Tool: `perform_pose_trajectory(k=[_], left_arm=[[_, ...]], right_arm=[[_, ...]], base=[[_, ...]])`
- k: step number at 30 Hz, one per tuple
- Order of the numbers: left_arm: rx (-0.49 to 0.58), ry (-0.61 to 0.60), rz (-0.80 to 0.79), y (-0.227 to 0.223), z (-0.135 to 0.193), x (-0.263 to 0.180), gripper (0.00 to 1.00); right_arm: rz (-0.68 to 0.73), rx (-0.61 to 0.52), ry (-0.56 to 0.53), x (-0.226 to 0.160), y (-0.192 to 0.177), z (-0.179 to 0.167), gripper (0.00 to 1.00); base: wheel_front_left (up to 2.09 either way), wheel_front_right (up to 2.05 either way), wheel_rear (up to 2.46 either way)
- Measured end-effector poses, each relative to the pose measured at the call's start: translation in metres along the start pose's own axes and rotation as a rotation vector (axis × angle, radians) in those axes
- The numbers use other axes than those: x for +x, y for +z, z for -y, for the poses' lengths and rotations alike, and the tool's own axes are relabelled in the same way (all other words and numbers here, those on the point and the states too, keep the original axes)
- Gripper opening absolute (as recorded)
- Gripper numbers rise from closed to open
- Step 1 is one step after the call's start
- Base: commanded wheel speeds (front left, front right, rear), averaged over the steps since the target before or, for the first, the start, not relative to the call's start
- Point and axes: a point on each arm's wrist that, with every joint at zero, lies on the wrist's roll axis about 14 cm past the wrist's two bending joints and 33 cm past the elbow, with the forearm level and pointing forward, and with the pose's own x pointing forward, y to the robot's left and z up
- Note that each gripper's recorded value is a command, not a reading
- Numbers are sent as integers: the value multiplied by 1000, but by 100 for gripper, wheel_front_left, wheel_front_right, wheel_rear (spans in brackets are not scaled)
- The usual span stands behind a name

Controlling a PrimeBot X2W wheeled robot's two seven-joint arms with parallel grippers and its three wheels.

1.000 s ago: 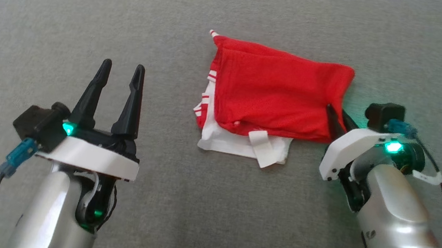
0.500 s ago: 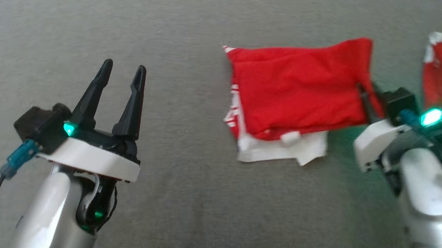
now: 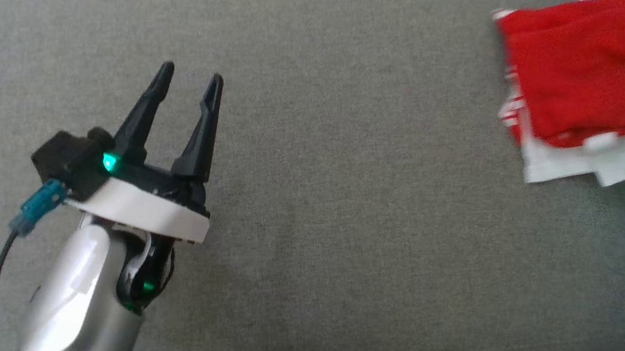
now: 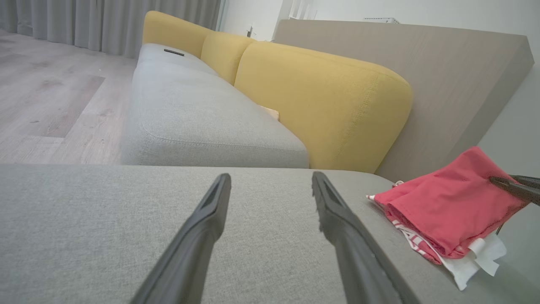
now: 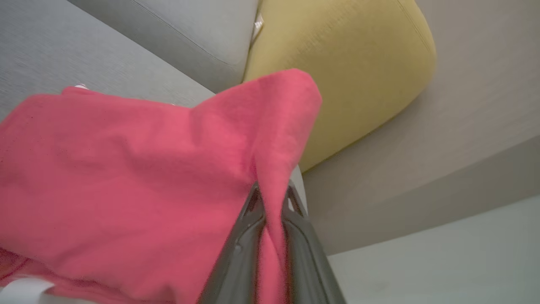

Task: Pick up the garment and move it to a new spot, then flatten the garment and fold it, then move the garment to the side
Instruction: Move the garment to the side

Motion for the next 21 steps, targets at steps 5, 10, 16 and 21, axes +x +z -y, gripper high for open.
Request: perform_pose_trajectory(k=[5,10,16,21], left_arm=[[-10,14,-18,-11,-10,6,100],[-8,34,-38,-22,-21,9,100],[-14,48,-51,-31,-30,12,100],[-14,50,-54,-33,-32,13,100]], right_arm=[[-81,1,-60,6,-27,26,0],[-155,4,-90,14,-47,35,0],[-212,28,-119,23,-61,36,0],[-243,97,-134,24,-66,27,100]], base=[[0,0,0],[0,0,0],[0,0,0],[0,0,0]])
